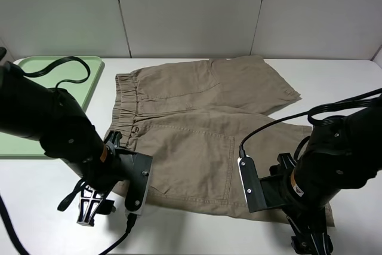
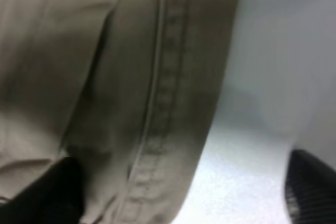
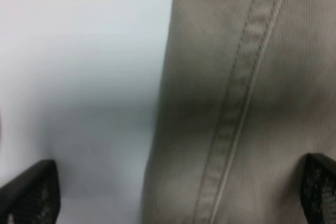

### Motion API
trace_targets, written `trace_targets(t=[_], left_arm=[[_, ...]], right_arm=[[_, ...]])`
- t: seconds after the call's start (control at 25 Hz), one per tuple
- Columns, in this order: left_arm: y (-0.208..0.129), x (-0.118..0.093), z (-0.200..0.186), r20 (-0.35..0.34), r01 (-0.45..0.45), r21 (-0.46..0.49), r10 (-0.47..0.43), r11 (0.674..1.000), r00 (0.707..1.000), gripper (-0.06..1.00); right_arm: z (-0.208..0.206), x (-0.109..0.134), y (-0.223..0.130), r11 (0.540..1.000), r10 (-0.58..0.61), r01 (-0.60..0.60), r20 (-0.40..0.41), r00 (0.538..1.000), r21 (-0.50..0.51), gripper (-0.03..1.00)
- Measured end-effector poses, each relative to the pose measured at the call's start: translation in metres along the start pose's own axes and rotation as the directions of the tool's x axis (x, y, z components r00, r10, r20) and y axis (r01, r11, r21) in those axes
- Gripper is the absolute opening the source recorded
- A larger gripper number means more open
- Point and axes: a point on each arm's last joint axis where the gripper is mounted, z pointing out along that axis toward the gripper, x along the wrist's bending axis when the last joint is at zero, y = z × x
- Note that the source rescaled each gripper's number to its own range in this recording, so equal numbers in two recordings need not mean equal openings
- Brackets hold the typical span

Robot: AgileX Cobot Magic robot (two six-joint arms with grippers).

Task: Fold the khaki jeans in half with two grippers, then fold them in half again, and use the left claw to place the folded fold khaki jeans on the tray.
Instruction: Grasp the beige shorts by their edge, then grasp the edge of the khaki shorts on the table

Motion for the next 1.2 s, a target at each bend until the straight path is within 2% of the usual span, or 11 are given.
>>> trace_targets(t=[0.4,0.52,0.68,0.76,0.84,1.08,1.16,1.2], left_arm=[[0.0043,0.0048,0.0033,-0.054,-0.03,-0.043,0.027,0.999,0.998,0.08],[0.0046,0.0051,0.0042,-0.059,-0.035,-0.047,0.032,0.998,0.998,0.01],[0.0046,0.0051,0.0044,-0.059,-0.036,-0.046,0.033,0.998,0.998,0.01],[0.0047,0.0051,0.0043,-0.06,-0.037,-0.047,0.034,0.998,0.998,0.01],[0.0047,0.0052,0.0043,-0.061,-0.037,-0.048,0.034,0.998,0.998,0.01],[0.0048,0.0053,0.0043,-0.062,-0.038,-0.048,0.035,0.998,0.997,0.01],[0.0048,0.0053,0.0043,-0.062,-0.038,-0.048,0.035,0.998,0.997,0.01],[0.0048,0.0053,0.0043,-0.062,-0.038,-0.048,0.035,0.998,0.997,0.01]], right_arm=[[0.0,0.0,0.0,1.0,0.001,-0.001,0.0,1.0,0.0,1.0],[0.0,0.0,0.0,1.0,0.006,-0.006,0.0,1.0,0.0,1.0],[0.0,0.0002,-0.0003,0.999,0.034,-0.034,-0.002,0.999,0.003,0.96],[0.0001,0.0012,-0.001,0.998,0.063,-0.063,-0.011,0.998,0.01,0.87],[0.0001,0.0013,-0.0007,0.996,0.085,-0.085,-0.011,0.996,0.007,0.73],[0.0001,-0.0008,0.0019,0.995,0.092,-0.092,0.009,0.996,-0.024,0.16],[0.0001,-0.0018,0.0024,0.996,0.08,-0.079,0.019,0.997,-0.03,0.03],[0.0001,-0.0018,0.0024,0.996,0.08,-0.079,0.02,0.997,-0.03,0.0]])
